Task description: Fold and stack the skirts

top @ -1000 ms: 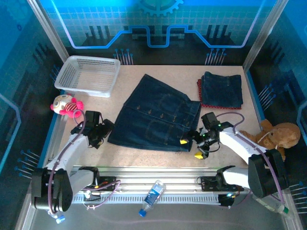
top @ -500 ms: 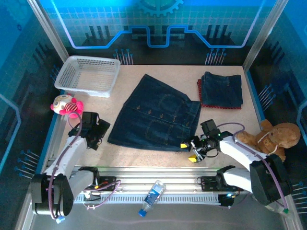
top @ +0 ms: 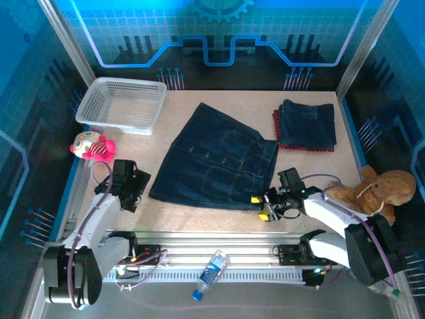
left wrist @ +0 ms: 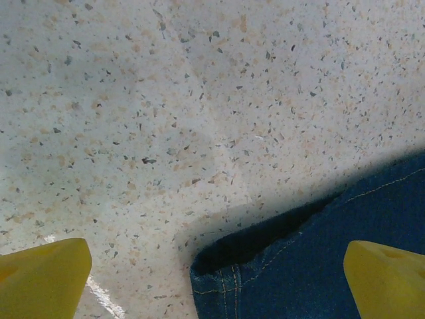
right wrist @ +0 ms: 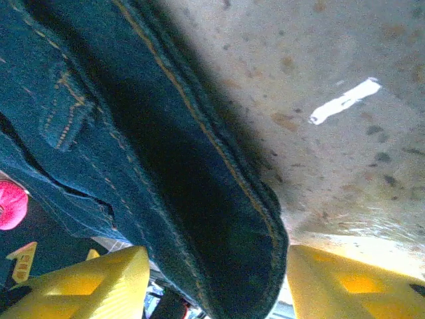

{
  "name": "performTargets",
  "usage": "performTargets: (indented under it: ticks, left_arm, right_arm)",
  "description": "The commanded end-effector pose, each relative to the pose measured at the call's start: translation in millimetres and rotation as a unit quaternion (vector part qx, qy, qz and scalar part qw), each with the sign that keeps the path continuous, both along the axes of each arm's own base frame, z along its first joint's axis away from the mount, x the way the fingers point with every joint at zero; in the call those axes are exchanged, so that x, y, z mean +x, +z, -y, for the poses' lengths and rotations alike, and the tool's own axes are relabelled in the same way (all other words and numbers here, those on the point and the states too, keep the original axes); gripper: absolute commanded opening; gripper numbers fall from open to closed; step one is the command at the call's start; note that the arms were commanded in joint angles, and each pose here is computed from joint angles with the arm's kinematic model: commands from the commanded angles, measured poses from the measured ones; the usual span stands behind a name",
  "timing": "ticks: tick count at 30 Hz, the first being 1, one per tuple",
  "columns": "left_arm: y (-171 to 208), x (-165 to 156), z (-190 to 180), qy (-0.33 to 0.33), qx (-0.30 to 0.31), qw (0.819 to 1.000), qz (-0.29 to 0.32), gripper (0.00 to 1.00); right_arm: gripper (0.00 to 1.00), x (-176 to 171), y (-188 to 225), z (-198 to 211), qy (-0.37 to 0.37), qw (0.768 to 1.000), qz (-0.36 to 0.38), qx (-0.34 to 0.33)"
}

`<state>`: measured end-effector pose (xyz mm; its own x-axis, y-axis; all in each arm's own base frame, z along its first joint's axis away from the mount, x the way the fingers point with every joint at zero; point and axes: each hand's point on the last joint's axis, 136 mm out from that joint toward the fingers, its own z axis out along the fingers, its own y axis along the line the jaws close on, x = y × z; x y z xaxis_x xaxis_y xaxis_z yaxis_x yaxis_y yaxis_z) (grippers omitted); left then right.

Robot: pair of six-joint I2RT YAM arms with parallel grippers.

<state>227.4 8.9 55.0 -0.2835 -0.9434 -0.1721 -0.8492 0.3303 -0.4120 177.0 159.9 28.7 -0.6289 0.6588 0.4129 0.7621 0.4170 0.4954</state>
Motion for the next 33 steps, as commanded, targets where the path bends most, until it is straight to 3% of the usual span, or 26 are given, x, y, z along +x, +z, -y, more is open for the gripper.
performTargets:
  ticks: [1, 6, 10, 13, 23, 29, 33]
  left_arm:
    - [-3, -3, -2, 0.007, -0.003, 1.0, -0.002, 0.99]
    - [-4, 8, 20, -0.057, -0.042, 0.997, 0.022, 0.99]
    - [-10, 7, 33, -0.097, -0.067, 0.993, 0.013, 0.98]
    - [-17, 7, 45, -0.111, -0.099, 0.989, 0.016, 0.92]
    - [-37, 9, 45, -0.104, -0.102, 0.989, 0.0, 0.63]
    - [-45, 27, 49, -0.125, -0.105, 0.986, 0.02, 0.46]
    - [-40, 45, 63, -0.157, -0.131, 0.978, 0.049, 0.41]
  right_arm:
    - [0.54, 0, -2, 0, -0.005, 1.0, 0.005, -0.006]
    - [0.38, -2, -3, 3, -0.008, 1.0, 0.006, -0.011]
    - [0.19, -4, -3, 6, -0.015, 1.0, 0.008, -0.015]
    - [0.01, -4, -2, 7, -0.02, 1.0, 0.012, -0.017]
    - [0.0, -4, -2, 9, -0.025, 0.999, 0.016, -0.02]
    - [0.0, -2, 0, 9, -0.027, 0.999, 0.021, -0.019]
    - [0.0, -3, -2, 10, -0.029, 0.999, 0.02, -0.02]
